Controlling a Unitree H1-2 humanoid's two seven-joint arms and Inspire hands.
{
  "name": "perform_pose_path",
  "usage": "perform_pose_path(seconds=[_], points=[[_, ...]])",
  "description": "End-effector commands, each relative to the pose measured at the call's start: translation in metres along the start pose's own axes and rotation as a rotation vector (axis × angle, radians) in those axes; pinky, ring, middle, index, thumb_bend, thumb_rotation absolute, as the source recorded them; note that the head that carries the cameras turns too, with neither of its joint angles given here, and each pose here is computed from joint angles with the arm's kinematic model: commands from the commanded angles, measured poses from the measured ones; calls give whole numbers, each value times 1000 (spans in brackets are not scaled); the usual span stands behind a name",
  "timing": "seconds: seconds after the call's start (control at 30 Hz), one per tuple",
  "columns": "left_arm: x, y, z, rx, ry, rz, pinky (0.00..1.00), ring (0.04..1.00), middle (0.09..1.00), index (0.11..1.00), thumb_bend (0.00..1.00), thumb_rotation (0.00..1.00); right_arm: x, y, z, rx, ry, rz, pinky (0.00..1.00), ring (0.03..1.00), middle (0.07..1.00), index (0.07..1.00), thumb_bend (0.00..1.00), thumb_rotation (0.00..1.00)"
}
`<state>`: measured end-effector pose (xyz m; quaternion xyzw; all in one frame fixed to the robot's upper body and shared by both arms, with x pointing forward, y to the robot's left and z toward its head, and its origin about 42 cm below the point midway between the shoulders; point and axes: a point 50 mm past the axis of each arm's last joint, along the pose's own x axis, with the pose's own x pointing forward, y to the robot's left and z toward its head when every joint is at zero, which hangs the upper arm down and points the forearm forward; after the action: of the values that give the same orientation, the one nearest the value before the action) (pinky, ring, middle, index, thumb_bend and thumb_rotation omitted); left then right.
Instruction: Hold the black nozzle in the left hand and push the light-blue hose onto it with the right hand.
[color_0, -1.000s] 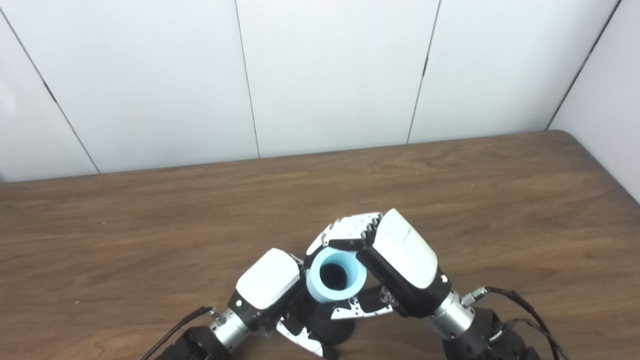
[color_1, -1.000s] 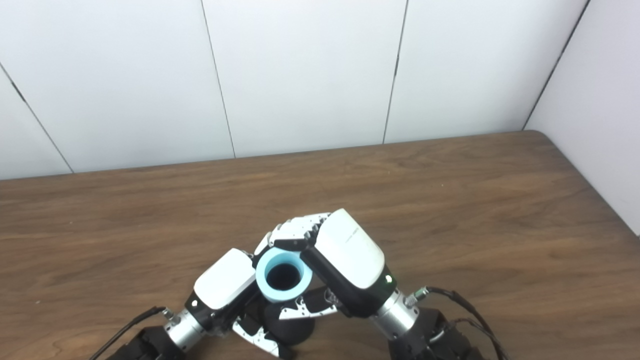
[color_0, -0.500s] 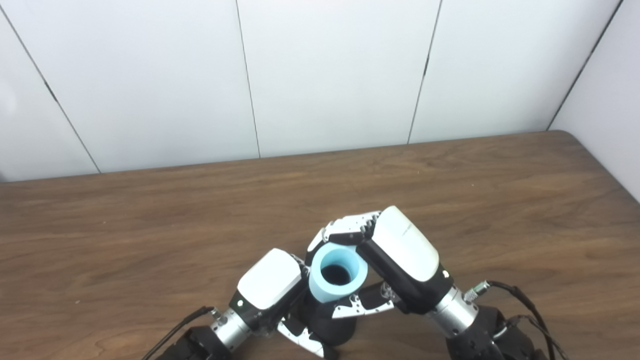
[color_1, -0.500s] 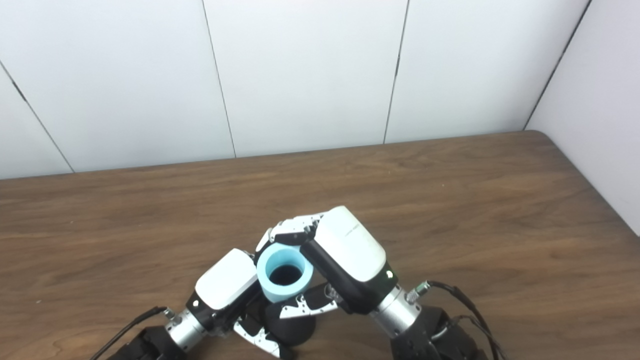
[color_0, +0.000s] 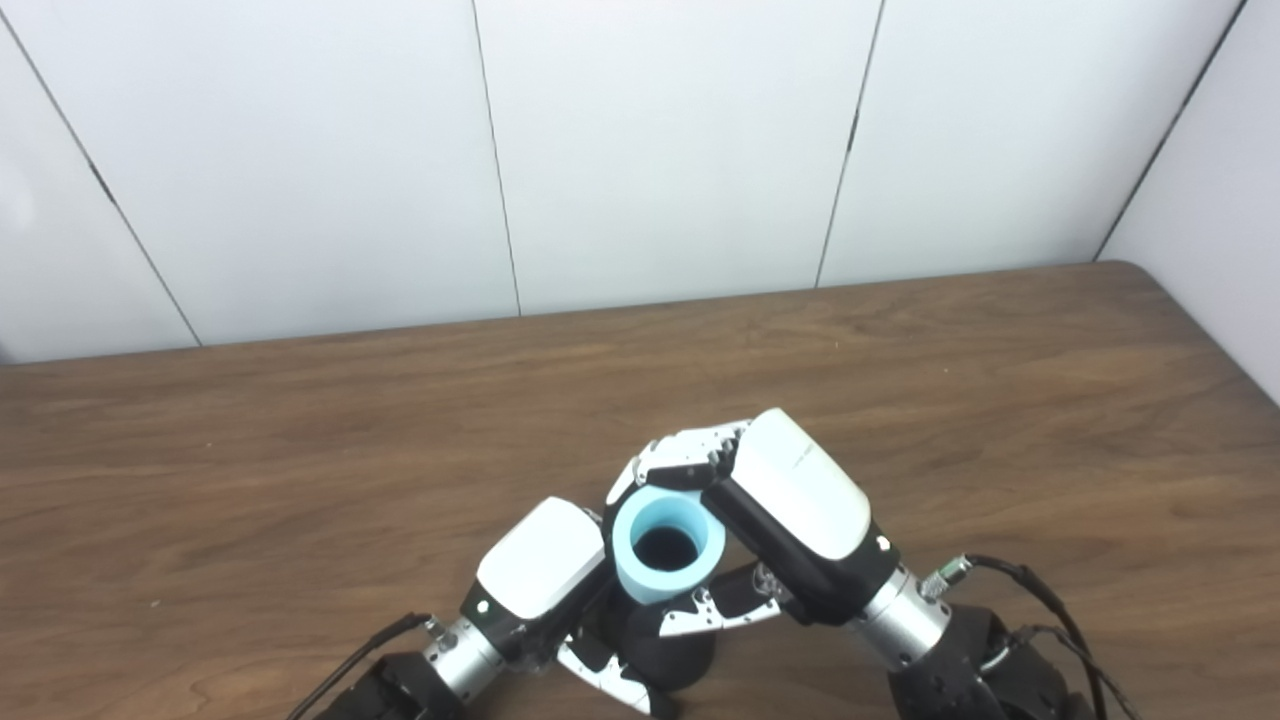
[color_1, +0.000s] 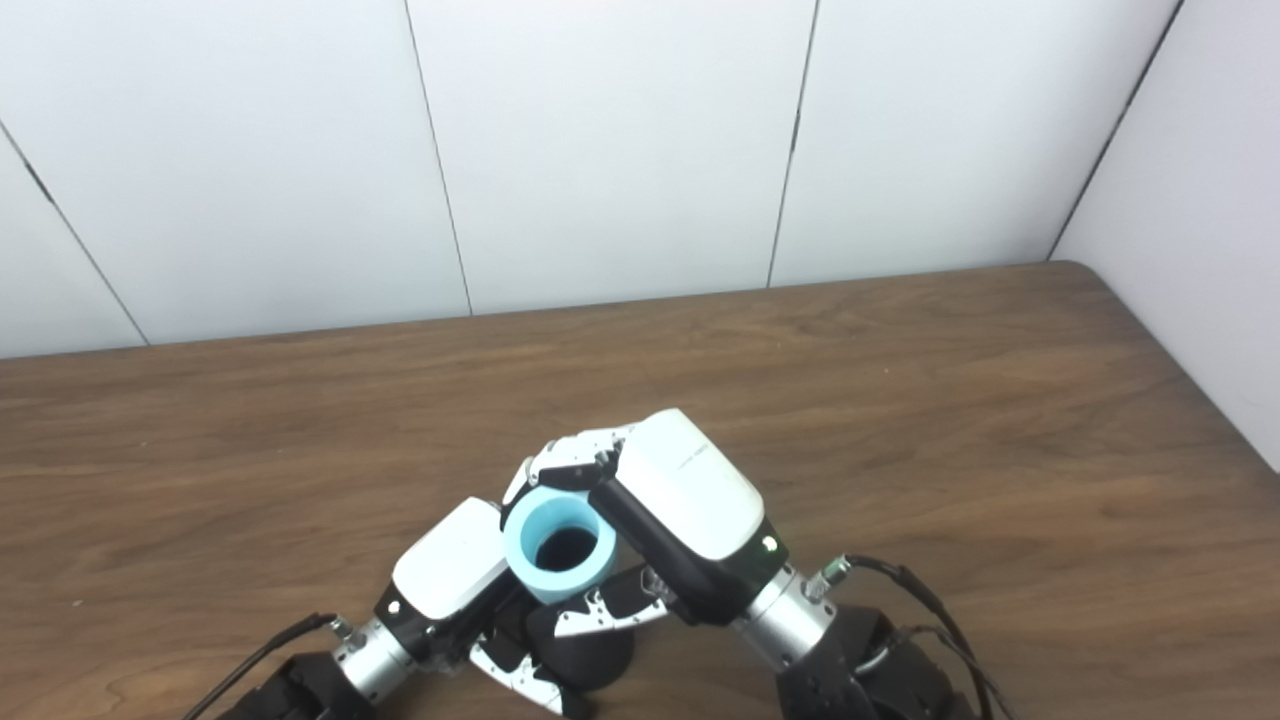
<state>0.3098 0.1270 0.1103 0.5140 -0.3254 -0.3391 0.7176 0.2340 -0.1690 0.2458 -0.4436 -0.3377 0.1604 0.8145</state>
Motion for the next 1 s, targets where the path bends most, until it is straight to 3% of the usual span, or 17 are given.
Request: perform_pose_path(seconds=[0.0, 0.7, 0.97], points=[[-40, -65, 18, -62, 40, -253, 139, 186, 471, 483, 525, 0, 7, -10, 10, -25, -65, -56, 373, 546, 603, 488, 503, 131], [-41, -65, 17, -58, 36, -248, 142, 188, 471, 483, 525, 0, 1, -10, 6, 13, -12, -62, 377, 562, 651, 489, 505, 136], [-42, -65, 17, -50, 32, -259, 135, 183, 471, 483, 525, 0, -1, -13, 4, 154, 42, -94, 343, 522, 662, 489, 504, 135]])
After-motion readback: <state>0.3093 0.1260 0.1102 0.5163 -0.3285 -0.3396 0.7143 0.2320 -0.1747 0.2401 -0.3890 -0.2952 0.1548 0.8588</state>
